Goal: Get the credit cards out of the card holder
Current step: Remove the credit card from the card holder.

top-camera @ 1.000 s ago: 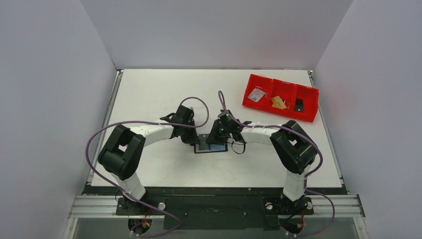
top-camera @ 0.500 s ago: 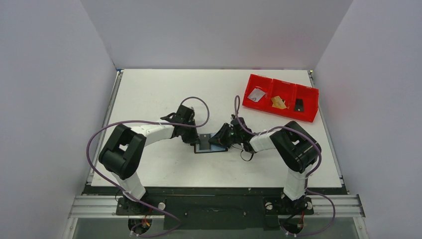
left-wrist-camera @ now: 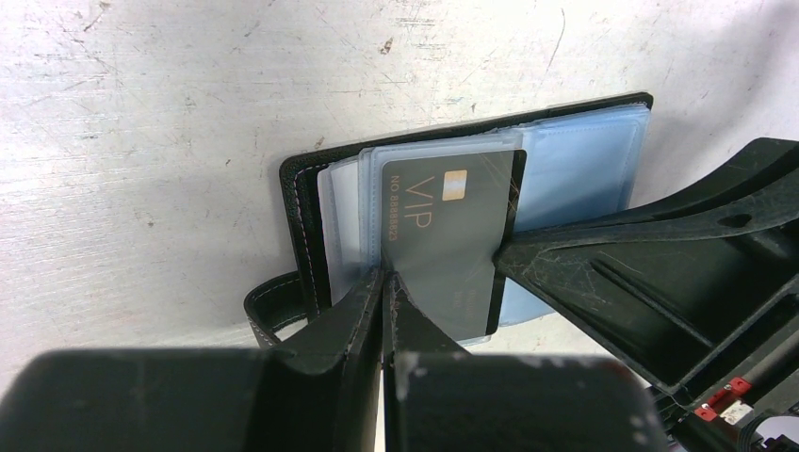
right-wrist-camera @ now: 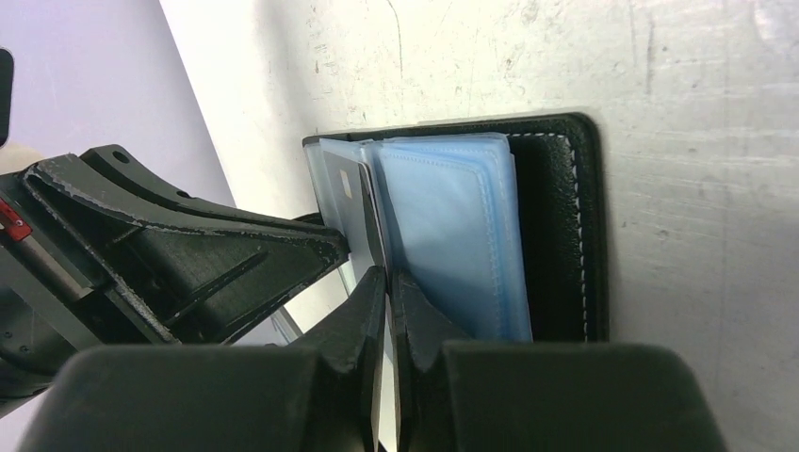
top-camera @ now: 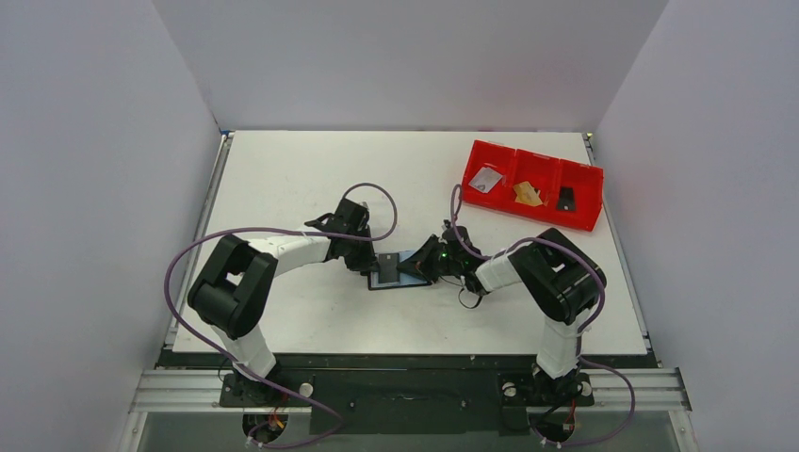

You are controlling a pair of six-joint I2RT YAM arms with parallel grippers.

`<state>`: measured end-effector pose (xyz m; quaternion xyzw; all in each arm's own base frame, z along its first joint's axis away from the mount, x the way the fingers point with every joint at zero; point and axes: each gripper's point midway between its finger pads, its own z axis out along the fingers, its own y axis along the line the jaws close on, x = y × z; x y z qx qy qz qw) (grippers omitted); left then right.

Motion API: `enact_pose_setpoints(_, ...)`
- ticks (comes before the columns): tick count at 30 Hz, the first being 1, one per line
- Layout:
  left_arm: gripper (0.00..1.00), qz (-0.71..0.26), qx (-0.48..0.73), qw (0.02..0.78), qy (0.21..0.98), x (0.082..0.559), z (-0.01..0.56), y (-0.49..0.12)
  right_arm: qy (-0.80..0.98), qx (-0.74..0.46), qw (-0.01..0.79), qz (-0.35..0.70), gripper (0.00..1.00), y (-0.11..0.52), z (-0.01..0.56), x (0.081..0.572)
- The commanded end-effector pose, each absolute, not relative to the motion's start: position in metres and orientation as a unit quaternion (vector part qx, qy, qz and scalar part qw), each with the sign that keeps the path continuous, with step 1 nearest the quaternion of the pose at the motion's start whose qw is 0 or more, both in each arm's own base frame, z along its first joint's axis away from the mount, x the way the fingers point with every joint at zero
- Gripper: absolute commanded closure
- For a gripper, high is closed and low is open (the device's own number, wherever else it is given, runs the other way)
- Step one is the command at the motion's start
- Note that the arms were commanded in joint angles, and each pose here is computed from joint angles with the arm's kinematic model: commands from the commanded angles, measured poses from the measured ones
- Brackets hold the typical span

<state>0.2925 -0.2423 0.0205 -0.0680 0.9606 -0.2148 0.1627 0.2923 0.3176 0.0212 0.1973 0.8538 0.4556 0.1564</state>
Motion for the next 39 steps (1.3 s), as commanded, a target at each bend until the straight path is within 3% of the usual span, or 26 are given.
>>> enact_pose_setpoints(1, 1.00, -0.191, -0.067, 0.145, 0.968, 0.284, 0.004, -0.239, 0.838, 0.200, 0.184, 0.473, 1.00, 0.317, 0.032, 0.306)
enact_pose_setpoints(16, 1.00, -0.180, -0.074, 0.141, 0.971, 0.285, 0.002, -0.229, 0.879, 0.178, 0.215, 0.388, 1.00, 0.292, 0.022, 0.305)
enact_pose_setpoints(39, 1.00, -0.176, -0.069, 0.144, 0.971, 0.289, 0.006, -0.229, 0.888, 0.159, 0.235, 0.362, 1.00, 0.274, 0.035, 0.304)
